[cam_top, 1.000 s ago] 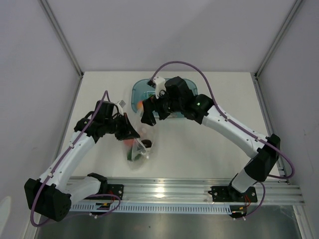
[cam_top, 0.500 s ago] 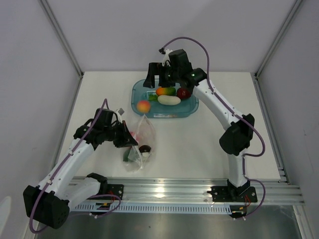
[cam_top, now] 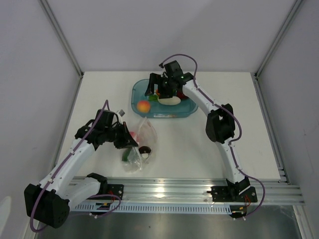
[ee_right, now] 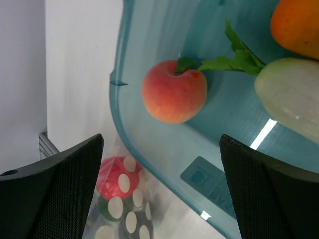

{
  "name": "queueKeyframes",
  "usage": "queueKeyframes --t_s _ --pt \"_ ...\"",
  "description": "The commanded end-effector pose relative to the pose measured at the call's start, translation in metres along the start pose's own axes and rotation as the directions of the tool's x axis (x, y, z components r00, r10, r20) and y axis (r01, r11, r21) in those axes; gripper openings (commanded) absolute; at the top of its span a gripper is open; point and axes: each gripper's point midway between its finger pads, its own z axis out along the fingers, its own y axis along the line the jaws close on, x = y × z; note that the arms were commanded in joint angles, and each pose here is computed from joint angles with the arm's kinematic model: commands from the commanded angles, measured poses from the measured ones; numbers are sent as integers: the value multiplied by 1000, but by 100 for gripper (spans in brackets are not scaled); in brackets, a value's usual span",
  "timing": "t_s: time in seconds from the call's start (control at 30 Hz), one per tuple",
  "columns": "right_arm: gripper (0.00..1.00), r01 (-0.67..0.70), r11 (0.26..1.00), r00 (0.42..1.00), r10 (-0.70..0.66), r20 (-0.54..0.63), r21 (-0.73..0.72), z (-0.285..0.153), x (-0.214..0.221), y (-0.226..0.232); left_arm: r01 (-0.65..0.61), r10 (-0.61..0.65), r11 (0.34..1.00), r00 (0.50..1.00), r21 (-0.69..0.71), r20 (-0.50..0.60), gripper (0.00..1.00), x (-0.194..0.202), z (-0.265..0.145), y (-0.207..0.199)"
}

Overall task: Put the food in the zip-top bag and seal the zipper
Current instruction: Pick up the fake fruit from the bin.

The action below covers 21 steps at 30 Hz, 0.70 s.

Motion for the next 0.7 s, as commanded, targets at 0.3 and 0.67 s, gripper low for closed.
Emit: queueKeyframes --t_s 0.3,0.67 --pt "99 -52 994 997 46 -64 -91 39 17 -1 -12 12 999 1000 47 2 1 -1 -3 -8" --pt "99 -70 990 995 61 -75 -118 76 33 -5 -32 32 999 999 21 -28 1 4 -1 -1"
